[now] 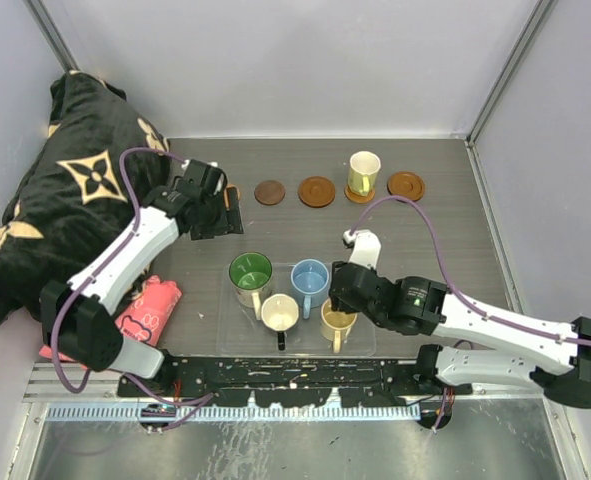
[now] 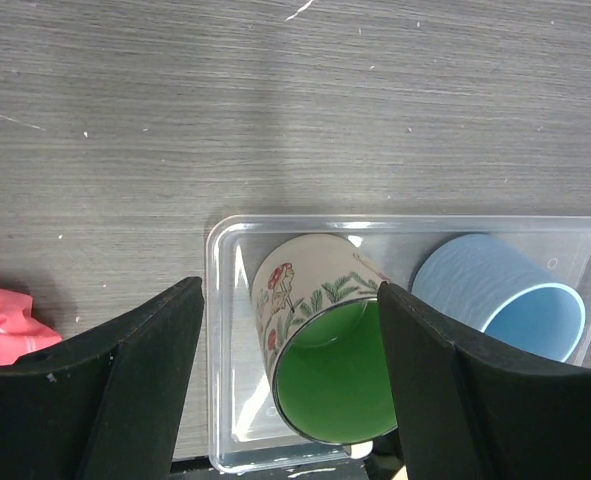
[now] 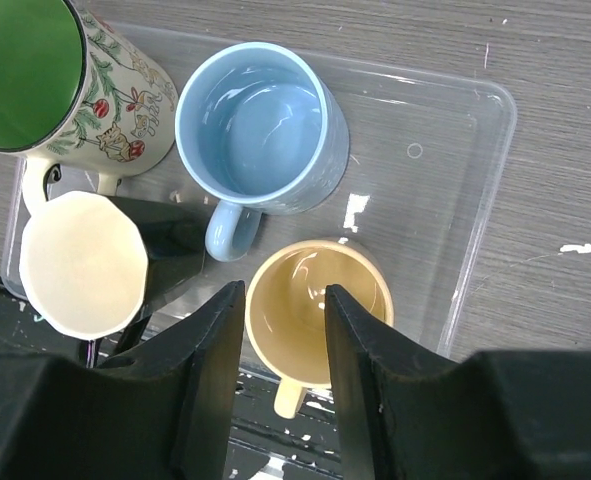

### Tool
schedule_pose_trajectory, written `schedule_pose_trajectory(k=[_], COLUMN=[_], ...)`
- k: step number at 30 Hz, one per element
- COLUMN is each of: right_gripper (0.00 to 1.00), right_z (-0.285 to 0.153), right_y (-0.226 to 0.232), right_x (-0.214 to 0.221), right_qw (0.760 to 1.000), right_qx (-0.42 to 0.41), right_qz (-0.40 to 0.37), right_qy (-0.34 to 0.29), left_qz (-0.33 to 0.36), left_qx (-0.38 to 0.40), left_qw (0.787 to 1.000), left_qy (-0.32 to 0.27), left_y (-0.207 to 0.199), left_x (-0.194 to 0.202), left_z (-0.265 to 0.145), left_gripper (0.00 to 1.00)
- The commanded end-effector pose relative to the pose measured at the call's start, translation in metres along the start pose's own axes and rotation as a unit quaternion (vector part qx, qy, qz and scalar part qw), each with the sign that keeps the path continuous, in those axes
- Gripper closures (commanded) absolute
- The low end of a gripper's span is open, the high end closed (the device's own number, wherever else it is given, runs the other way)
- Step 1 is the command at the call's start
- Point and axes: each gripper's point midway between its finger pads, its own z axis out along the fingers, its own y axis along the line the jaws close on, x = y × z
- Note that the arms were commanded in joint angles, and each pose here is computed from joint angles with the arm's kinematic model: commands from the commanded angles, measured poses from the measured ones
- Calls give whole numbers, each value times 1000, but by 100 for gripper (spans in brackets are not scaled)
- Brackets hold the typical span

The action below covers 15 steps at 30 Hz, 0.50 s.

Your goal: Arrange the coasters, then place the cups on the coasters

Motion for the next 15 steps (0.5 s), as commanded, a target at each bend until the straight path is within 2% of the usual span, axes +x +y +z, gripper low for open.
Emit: schedule_pose_trajectory(k=[1, 8, 15], right_gripper=[57, 58, 58], right_z=[3, -5, -22], right_y=[9, 4, 4], right_x=[-8, 15, 28], right_qw=[1000, 999, 999], right_qx=[-11, -25, -19], right_qz=[6, 3, 6], right_qy=[-19, 25, 34], left_qz=[-3, -1, -2], left_qx=[10, 6, 4], left_qw=[1000, 1000, 1000], left_qy=[-25, -24, -20], left_y=[-2, -2, -3], left_x=[-5, -7, -7], left_z=[-16, -14, -7], left_gripper=[28, 28, 28])
